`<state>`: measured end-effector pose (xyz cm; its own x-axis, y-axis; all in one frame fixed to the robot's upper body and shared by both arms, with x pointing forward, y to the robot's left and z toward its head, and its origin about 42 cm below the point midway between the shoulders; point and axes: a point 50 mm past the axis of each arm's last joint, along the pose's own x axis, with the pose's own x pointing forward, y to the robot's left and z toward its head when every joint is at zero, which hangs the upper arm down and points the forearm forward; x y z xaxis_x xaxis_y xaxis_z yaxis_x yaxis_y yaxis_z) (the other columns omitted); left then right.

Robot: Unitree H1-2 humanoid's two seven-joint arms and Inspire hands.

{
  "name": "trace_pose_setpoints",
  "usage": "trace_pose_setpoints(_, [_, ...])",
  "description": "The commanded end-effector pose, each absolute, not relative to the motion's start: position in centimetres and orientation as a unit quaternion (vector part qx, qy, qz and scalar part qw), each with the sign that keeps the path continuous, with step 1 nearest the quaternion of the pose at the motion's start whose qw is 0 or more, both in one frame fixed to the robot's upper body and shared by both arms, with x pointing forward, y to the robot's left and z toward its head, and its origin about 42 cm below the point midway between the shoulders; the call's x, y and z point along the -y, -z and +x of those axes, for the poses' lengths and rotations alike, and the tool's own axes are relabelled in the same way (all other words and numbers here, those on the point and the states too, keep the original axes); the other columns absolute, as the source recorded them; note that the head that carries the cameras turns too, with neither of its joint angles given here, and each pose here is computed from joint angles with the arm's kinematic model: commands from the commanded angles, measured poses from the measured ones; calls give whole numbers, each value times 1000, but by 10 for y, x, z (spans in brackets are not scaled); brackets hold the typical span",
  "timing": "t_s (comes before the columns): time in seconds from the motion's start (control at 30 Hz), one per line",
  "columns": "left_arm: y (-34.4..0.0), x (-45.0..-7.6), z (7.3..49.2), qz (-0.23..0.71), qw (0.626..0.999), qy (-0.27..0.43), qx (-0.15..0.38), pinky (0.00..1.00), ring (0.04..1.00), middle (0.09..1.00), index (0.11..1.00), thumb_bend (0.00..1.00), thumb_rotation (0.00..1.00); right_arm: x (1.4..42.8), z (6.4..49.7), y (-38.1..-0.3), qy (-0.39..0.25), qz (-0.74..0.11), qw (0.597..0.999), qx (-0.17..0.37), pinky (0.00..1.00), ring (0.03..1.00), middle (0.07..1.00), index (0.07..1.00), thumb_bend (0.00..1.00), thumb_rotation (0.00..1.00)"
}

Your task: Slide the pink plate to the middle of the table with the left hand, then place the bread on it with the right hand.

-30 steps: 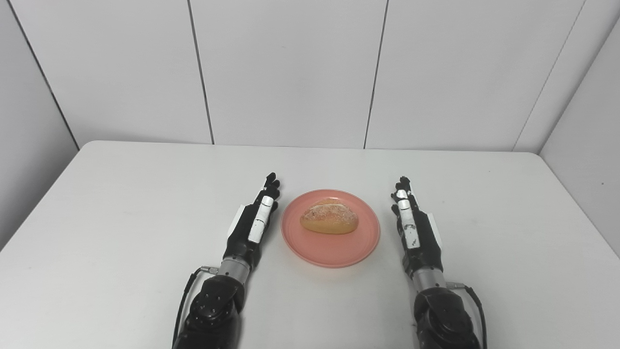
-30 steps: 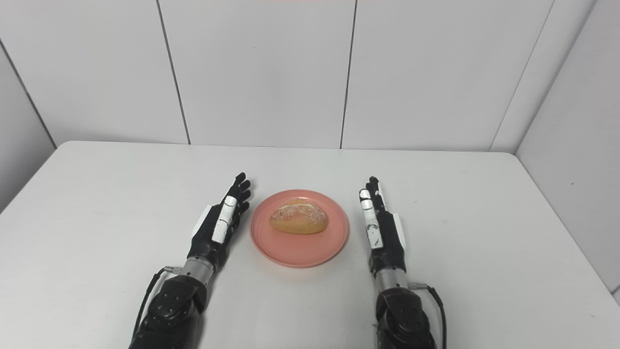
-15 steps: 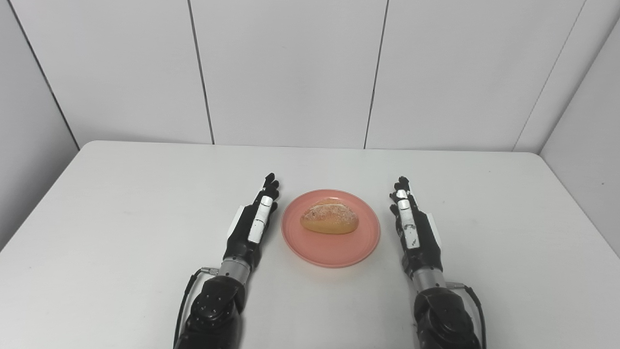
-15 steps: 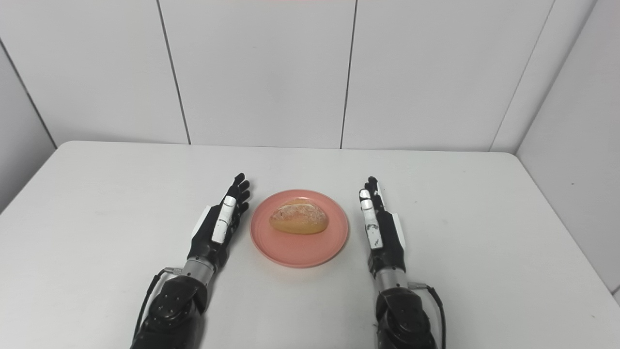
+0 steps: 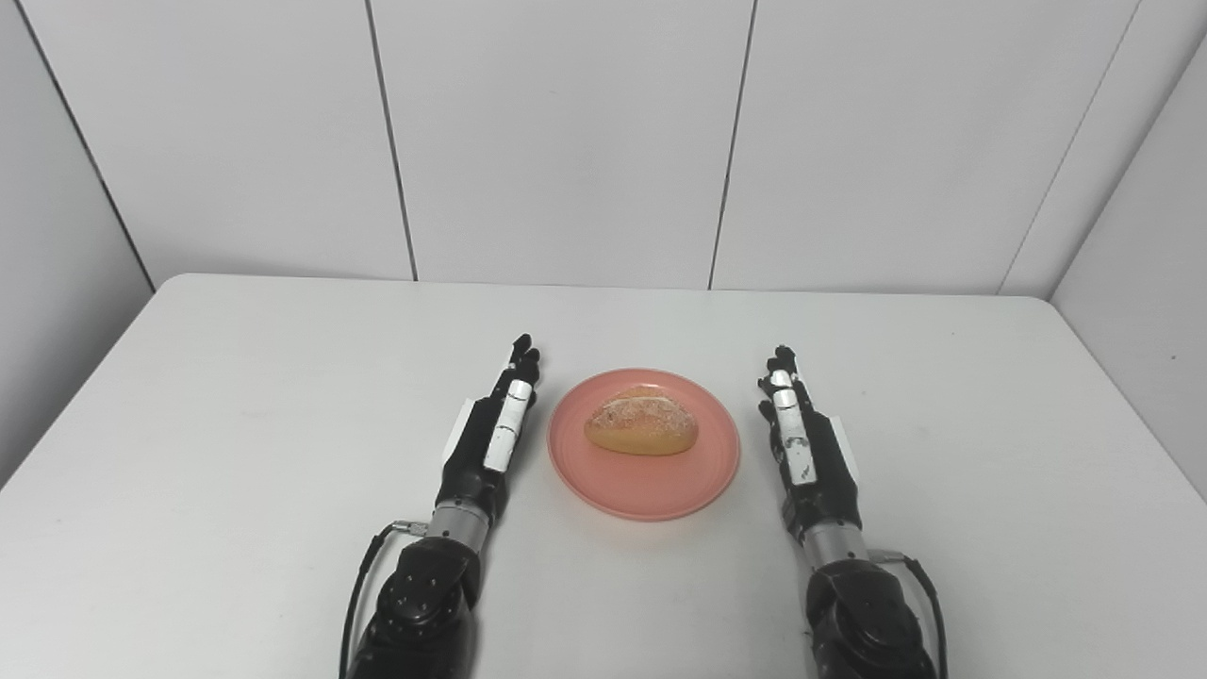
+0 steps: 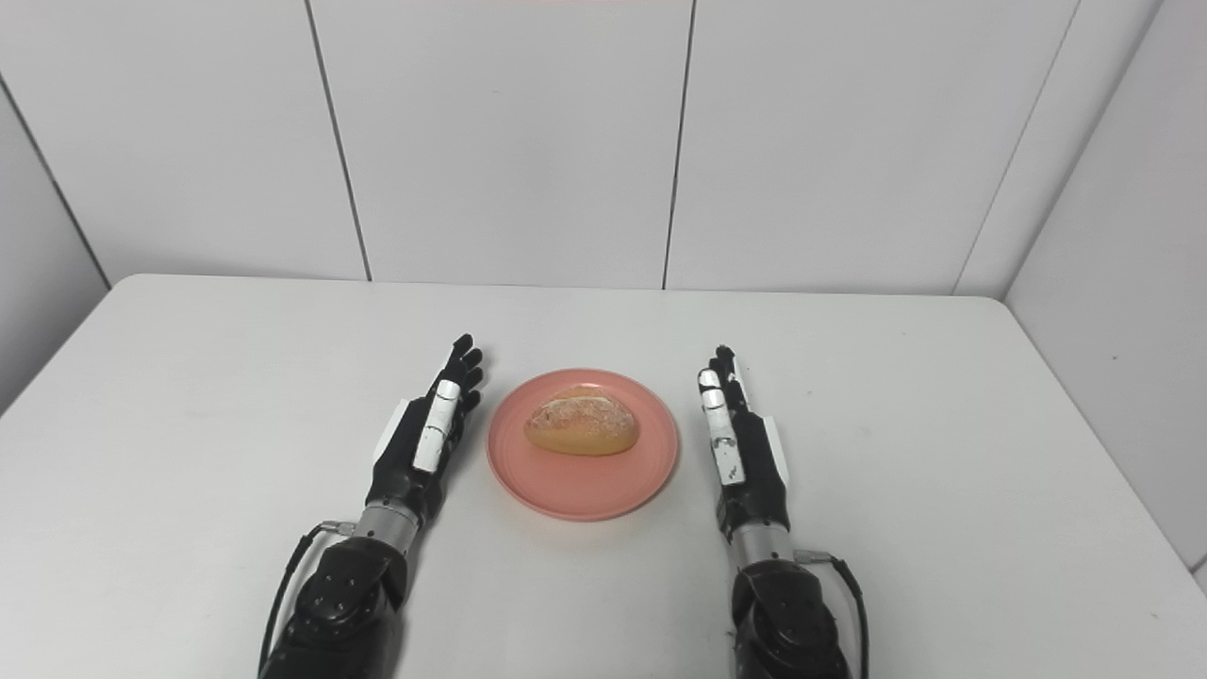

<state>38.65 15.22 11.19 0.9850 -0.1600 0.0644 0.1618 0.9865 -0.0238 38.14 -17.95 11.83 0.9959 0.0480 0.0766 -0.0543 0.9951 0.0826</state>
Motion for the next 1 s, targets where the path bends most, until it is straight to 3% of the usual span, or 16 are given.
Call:
trace_pose_setpoints(0.0, [-119,-148,389,-12,997,68,46,1000,1000,1000,1000,705,1000,180,389,-137,-28,41,996,71,1000,1000,1000,1000,526,955])
trace_pose_setpoints(0.57, [-122,-154,383,-50,995,61,56,1000,1000,1000,1000,708,1000,182,382,-144,-18,52,995,80,1000,1000,1000,1000,497,963])
trace_pose_setpoints(0.97, [-126,-167,367,-38,995,82,50,1000,1000,1000,1000,716,1000,186,376,-140,-24,29,997,75,1000,1000,1000,1000,576,946])
